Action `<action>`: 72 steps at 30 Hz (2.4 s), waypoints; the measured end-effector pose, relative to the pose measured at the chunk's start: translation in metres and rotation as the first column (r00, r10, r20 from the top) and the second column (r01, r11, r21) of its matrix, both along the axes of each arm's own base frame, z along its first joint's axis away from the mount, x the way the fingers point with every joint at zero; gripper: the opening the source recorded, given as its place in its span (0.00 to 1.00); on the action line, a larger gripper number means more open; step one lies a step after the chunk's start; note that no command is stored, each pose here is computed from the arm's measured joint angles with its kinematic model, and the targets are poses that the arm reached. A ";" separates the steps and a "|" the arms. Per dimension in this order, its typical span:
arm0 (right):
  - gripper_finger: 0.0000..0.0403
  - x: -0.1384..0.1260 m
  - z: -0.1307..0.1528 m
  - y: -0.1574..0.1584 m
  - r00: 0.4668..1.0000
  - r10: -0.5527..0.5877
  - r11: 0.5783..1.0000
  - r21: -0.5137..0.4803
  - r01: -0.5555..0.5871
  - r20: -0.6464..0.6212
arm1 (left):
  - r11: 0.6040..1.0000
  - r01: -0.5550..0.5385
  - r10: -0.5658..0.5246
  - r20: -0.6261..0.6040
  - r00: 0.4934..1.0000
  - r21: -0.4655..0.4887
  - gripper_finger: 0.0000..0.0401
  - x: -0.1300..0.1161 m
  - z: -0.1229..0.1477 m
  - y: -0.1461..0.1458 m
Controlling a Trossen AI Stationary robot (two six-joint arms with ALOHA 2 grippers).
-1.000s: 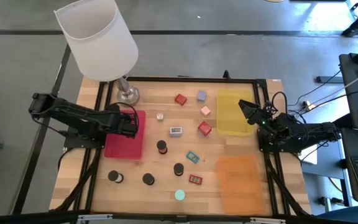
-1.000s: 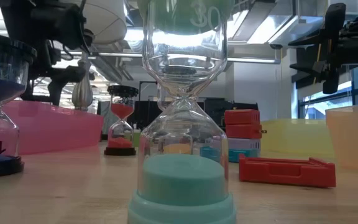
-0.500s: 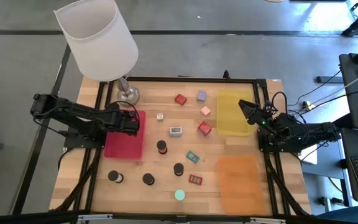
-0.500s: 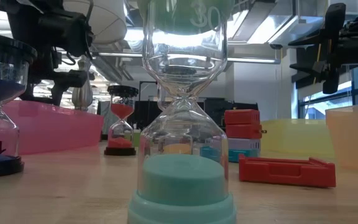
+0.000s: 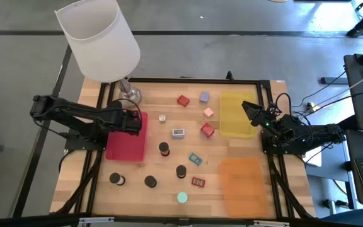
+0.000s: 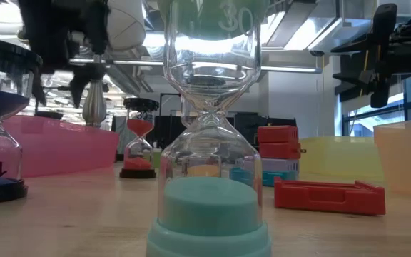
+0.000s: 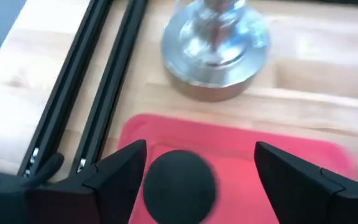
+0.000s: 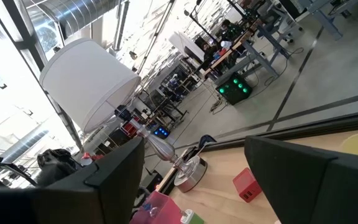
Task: Pick & Place Office items
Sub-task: Put the red hourglass timer into the red bin
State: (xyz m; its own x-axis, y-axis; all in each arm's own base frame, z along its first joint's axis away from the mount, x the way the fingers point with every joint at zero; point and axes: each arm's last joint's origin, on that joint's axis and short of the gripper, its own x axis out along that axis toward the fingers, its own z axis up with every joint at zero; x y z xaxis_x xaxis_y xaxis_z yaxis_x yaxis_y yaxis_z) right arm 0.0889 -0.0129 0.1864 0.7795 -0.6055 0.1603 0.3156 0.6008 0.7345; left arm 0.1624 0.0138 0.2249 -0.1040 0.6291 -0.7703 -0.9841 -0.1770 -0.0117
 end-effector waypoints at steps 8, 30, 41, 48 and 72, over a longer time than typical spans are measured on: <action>0.70 0.000 0.000 0.000 1.000 0.000 1.000 0.000 0.000 -0.001 | 0.970 0.244 -0.242 0.056 0.969 -0.021 0.76 0.019 0.067 -0.007; 0.70 0.000 0.000 0.000 1.000 0.000 1.000 0.000 0.000 -0.001 | 0.561 0.811 -0.827 0.129 0.547 0.164 0.76 0.123 0.059 -0.054; 0.70 0.000 0.000 0.000 1.000 0.000 1.000 0.000 0.000 -0.002 | 0.137 0.981 -0.990 -0.025 0.142 0.140 0.76 0.142 0.036 -0.111; 0.70 0.000 0.000 0.000 1.000 0.000 1.000 0.000 0.000 -0.003 | 0.049 0.991 -0.991 -0.120 0.063 0.122 0.76 0.135 0.033 -0.129; 0.70 0.000 0.000 0.000 1.000 0.000 1.000 0.000 0.000 -0.004 | 0.214 0.973 -0.967 -0.161 0.199 -0.082 0.76 0.110 -0.010 -0.115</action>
State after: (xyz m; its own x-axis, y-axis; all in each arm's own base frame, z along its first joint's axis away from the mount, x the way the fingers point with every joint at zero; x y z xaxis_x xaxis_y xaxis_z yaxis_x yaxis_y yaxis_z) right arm 0.0890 -0.0129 0.1861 0.7804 -0.6051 0.1573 0.3184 0.6012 0.7329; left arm 0.2722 -0.1013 0.2154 0.5041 0.3431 -0.7926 -0.3696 0.9151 0.1611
